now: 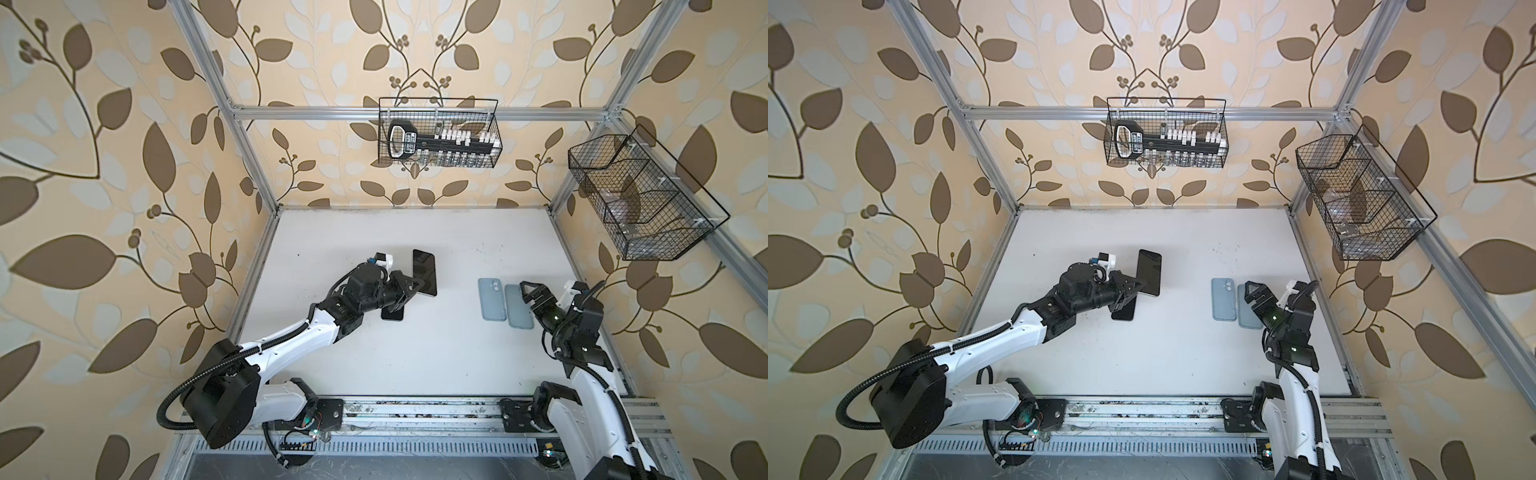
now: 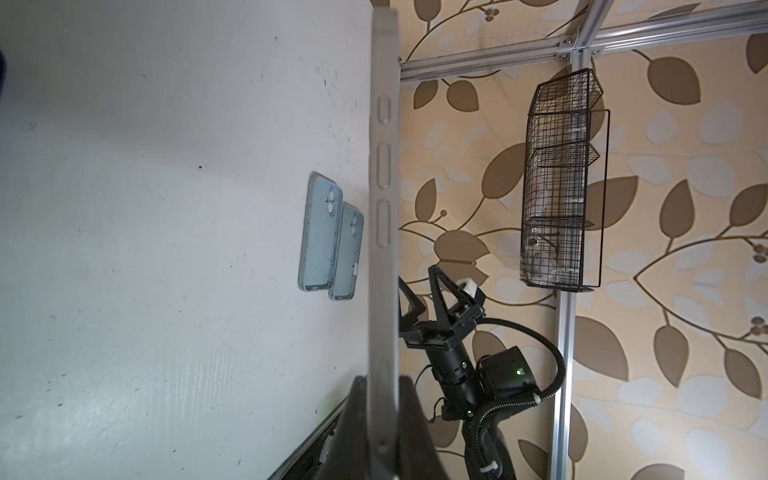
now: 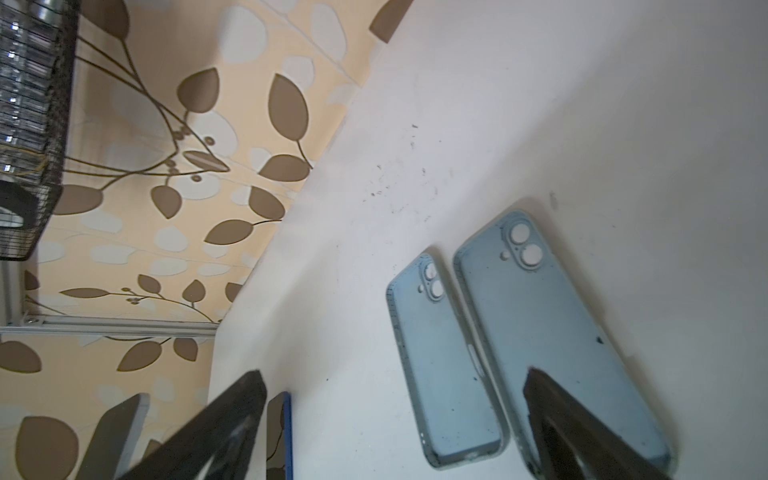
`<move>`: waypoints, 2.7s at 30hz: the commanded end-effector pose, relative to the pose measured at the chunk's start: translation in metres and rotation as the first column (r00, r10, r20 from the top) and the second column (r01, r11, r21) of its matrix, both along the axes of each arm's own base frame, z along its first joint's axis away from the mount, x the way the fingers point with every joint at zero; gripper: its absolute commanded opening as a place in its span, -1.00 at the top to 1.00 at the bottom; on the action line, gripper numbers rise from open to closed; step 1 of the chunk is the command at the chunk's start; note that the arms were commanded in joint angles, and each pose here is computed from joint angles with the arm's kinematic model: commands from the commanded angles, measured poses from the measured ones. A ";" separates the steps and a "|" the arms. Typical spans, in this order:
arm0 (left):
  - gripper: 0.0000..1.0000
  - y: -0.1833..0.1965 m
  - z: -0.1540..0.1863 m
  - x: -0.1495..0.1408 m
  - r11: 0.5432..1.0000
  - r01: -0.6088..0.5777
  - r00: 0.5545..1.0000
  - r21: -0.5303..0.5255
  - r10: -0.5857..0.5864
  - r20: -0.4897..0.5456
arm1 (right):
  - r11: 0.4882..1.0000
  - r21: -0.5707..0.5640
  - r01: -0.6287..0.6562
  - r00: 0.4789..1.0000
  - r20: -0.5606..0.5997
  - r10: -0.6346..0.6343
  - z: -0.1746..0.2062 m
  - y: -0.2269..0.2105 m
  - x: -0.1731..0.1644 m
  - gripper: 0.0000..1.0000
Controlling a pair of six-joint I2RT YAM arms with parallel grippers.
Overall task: Take the phone out of the phone case
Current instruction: Place the phone case at the middle-right of the table, then place the phone at the center of the table.
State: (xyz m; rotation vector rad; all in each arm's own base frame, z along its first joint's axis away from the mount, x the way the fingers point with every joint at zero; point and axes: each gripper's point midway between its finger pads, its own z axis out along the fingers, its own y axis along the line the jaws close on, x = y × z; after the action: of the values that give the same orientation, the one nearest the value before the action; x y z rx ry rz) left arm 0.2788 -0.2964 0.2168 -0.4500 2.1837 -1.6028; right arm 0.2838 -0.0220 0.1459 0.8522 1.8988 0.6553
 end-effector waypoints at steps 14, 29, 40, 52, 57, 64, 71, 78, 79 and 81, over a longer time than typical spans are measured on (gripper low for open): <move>1.00 -0.034 -0.037 0.022 0.999 0.005 0.998 -0.045 -0.003 0.059 | 0.993 -0.005 -0.120 0.991 0.061 0.120 0.010 0.031 0.003 -1.00; 1.00 -0.055 -0.087 0.022 0.998 0.020 1.000 -0.058 -0.019 0.013 | 0.994 0.011 -0.111 0.993 0.044 0.110 -0.003 0.027 0.000 -1.00; 1.00 -0.053 -0.111 0.016 1.000 0.007 1.000 0.014 -0.007 -0.013 | 0.995 0.016 -0.103 0.994 0.042 0.102 -0.005 0.025 -0.001 -1.00; 0.84 -0.055 -0.129 0.013 1.000 -0.005 0.998 0.024 0.006 -0.056 | 0.994 0.017 -0.104 0.994 0.046 0.103 -0.003 0.025 -0.002 -1.00; 0.70 -0.054 -0.130 0.013 1.000 -0.014 0.998 0.027 0.015 -0.061 | 0.995 0.018 -0.103 0.994 0.046 0.102 -0.003 0.025 -0.002 -1.00; 0.35 -0.053 -0.136 0.012 0.999 -0.023 0.997 0.030 0.026 -0.075 | 0.995 0.017 -0.101 0.994 0.048 0.100 -0.003 0.024 -0.002 -1.00; 0.18 -0.051 -0.142 0.011 0.999 -0.029 0.995 0.034 0.032 -0.093 | 0.995 0.018 -0.101 0.994 0.048 0.100 -0.003 0.024 -0.002 -1.00; 0.01 -0.049 -0.149 0.008 0.998 -0.037 0.992 0.051 0.043 -0.118 | 0.995 0.021 -0.101 0.994 0.047 0.100 -0.004 0.024 -0.003 -1.00; 0.00 -0.049 -0.150 0.008 0.998 -0.038 0.992 0.055 0.044 -0.122 | 0.995 0.021 -0.100 0.994 0.047 0.099 -0.004 0.023 -0.003 -1.00; -0.02 -0.049 -0.153 0.007 0.997 -0.039 0.991 0.063 0.047 -0.126 | 0.995 0.019 -0.101 0.994 0.049 0.100 -0.003 0.023 -0.003 -1.00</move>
State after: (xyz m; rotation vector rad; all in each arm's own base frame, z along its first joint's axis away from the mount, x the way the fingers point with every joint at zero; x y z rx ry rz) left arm 0.2847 -0.3442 0.0569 -0.6005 2.3356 -1.5038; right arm 0.2837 0.0000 0.1460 0.7554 1.9047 0.7400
